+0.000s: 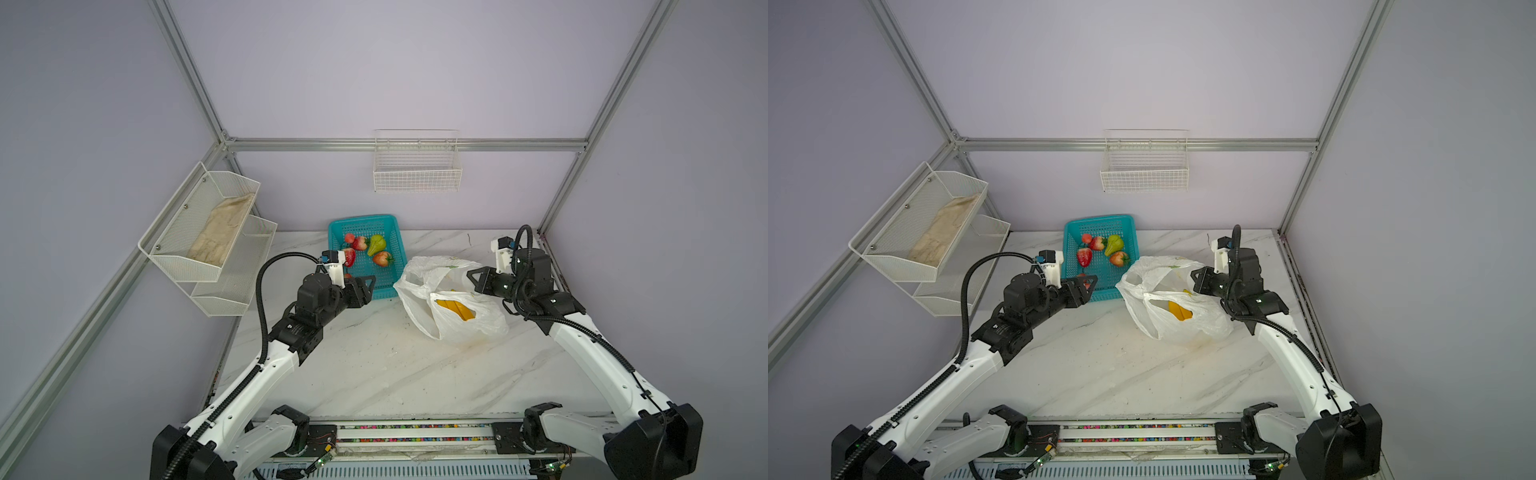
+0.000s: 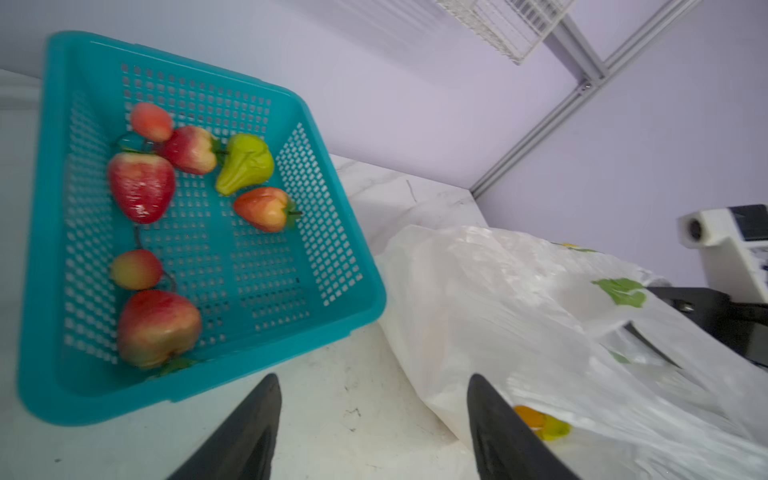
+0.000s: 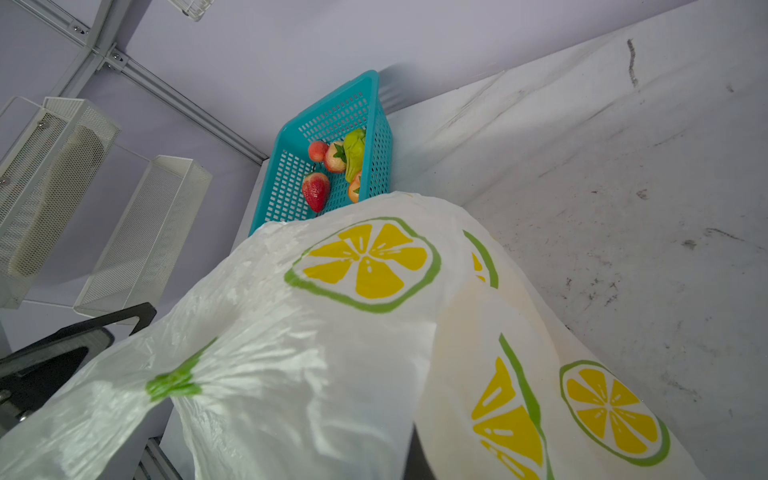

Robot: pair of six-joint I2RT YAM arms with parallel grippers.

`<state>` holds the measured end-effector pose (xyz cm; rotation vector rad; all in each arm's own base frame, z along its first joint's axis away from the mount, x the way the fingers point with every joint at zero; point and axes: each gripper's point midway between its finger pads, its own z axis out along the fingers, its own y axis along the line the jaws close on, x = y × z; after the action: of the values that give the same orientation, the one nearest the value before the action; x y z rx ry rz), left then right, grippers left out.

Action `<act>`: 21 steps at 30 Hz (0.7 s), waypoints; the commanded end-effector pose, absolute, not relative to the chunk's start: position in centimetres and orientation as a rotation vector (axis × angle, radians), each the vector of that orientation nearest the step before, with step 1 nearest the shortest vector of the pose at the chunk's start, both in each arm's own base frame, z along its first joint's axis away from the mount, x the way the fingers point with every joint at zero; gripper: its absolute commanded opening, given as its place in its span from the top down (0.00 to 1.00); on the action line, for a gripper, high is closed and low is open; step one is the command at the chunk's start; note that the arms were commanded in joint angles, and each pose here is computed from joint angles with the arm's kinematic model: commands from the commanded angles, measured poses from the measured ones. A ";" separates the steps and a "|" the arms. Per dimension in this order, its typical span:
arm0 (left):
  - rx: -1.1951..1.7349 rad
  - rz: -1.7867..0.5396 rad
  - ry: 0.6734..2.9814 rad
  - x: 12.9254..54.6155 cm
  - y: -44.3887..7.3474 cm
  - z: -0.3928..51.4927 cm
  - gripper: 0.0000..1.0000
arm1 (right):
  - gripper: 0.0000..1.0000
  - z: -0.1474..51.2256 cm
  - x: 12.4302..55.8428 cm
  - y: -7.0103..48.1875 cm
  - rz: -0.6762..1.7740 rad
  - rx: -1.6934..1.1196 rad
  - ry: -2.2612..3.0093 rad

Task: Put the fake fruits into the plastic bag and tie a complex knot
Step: 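Reach left gripper into the teal basket over a red apple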

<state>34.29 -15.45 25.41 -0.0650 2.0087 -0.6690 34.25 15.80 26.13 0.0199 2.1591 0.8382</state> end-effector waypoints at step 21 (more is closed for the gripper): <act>0.368 -0.430 2.275 56.4 -20.8 16.4 0.22 | 0.95 25.3 35.7 16.2 0.827 -0.020 2.146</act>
<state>54.06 -19.76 12.85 0.2333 2.3730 -0.4028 35.54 16.44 24.01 -0.0146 2.1900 0.8351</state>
